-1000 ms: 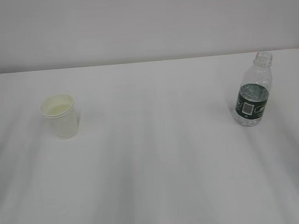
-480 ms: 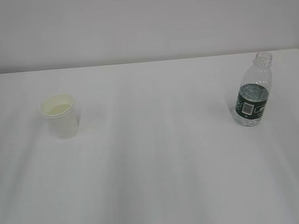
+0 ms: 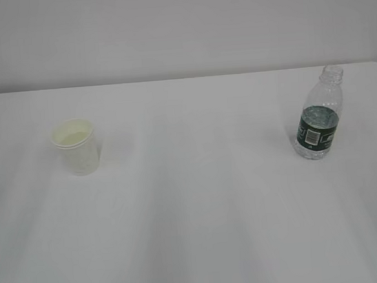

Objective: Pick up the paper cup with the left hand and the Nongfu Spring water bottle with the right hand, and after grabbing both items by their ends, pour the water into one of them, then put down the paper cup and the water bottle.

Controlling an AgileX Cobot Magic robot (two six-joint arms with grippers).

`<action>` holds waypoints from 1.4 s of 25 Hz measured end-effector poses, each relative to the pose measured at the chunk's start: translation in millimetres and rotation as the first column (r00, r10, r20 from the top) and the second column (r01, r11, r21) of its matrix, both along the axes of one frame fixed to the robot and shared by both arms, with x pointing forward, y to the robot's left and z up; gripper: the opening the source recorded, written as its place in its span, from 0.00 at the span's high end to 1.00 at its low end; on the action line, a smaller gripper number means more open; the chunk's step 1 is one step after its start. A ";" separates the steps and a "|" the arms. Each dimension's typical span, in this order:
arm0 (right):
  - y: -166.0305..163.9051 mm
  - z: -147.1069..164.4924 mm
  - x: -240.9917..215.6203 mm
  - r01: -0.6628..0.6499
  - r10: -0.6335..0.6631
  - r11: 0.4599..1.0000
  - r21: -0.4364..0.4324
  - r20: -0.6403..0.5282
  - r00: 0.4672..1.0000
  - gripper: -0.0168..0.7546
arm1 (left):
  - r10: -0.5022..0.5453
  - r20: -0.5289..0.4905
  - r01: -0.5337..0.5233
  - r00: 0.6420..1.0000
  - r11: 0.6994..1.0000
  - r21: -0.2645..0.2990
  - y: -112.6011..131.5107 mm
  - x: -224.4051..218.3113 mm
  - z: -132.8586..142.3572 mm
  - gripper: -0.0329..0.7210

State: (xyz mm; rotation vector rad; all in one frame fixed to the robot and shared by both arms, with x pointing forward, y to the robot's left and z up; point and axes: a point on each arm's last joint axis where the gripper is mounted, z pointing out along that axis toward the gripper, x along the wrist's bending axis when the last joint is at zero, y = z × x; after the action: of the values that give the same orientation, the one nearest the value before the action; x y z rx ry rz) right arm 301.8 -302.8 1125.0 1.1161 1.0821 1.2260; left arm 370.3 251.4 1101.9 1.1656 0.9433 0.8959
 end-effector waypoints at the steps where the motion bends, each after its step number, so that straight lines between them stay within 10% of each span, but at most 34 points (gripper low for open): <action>1: -0.6 2.6 -4.5 0.006 -0.006 1.000 0.004 0.004 1.000 0.21 | -0.012 -0.007 0.012 1.000 1.000 0.018 -0.7 -1.5 5.6 0.21; 15: -4.9 4.7 -43.3 0.047 -0.036 0.993 0.109 -0.098 0.995 0.21 | -0.063 -0.100 0.084 0.993 0.971 0.225 5.5 -31.8 66.8 0.21; 26: -6.8 -7.4 -59.2 0.090 -0.056 0.991 0.098 -0.308 0.950 0.21 | -0.067 -0.018 0.070 0.998 0.975 0.210 27.3 -83.6 76.9 0.27; 35: -0.2 -17.2 -61.1 0.017 0.010 0.998 0.060 -0.415 0.910 0.21 | -0.090 -0.149 0.124 0.985 0.964 0.236 35.3 -108.3 60.0 0.27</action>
State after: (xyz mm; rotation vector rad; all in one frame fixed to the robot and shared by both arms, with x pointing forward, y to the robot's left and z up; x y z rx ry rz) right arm 240.7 -303.0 1107.9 1.4710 1.3650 1.0475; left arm 262.0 286.7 1161.9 1.4919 0.8877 0.8700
